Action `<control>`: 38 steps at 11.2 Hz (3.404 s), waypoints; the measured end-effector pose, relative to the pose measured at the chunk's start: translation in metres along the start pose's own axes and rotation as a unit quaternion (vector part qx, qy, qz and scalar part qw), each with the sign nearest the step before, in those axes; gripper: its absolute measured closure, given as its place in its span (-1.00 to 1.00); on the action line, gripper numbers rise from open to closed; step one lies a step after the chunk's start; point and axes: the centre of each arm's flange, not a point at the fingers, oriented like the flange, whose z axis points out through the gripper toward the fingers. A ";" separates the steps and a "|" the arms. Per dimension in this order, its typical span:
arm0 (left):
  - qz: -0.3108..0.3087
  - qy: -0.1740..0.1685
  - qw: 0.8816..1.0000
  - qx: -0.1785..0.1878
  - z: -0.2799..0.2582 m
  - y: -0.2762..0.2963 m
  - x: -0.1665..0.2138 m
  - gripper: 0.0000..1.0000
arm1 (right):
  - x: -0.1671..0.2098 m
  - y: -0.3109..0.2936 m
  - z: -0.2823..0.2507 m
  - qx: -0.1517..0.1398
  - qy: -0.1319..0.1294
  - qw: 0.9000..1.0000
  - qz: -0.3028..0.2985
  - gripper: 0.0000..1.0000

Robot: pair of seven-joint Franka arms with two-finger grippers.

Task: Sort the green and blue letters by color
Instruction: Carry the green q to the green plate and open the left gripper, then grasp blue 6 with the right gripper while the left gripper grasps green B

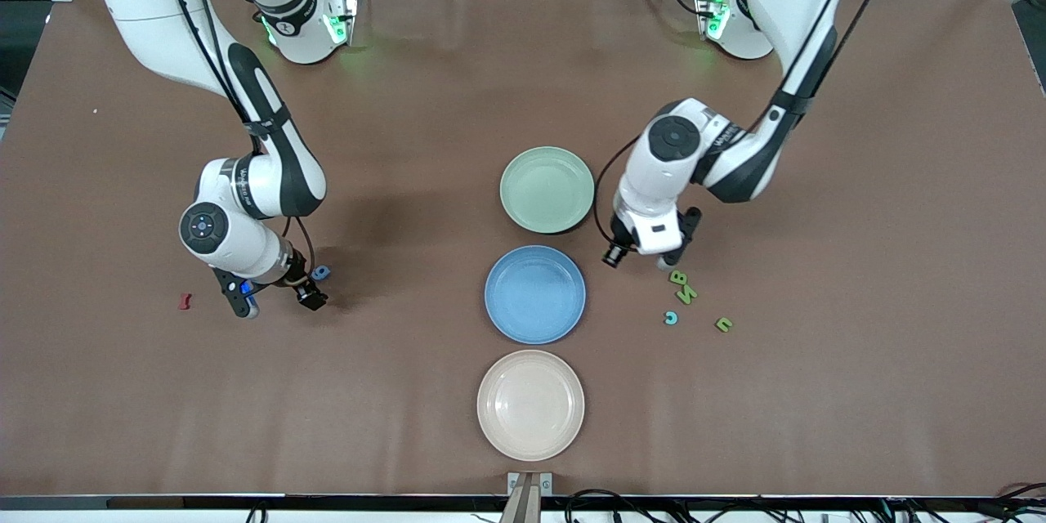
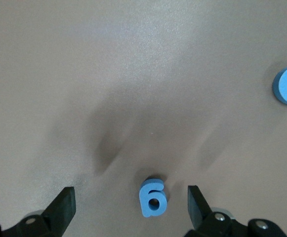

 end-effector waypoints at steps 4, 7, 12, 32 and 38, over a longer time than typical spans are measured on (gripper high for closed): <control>0.042 0.006 0.997 0.057 -0.004 -0.020 -0.090 0.43 | 0.000 0.000 0.000 0.000 0.000 1.000 0.000 -1.00; 0.062 0.010 0.995 0.077 -0.005 -0.033 -0.132 0.43 | -0.001 0.000 0.000 -0.001 -0.001 1.000 0.000 -1.00; 0.052 0.011 0.996 0.075 -0.002 -0.026 -0.129 -0.07 | -0.008 0.001 0.006 -0.009 -0.006 1.000 0.017 -1.00; -0.022 0.034 0.993 0.114 0.062 -0.020 0.138 -1.00 | -0.013 0.006 0.005 -0.014 -0.012 1.000 -0.025 0.46; -0.036 0.021 0.992 0.119 0.071 -0.022 0.135 -1.00 | -0.040 -0.037 -0.061 0.006 -0.015 0.975 -0.219 0.46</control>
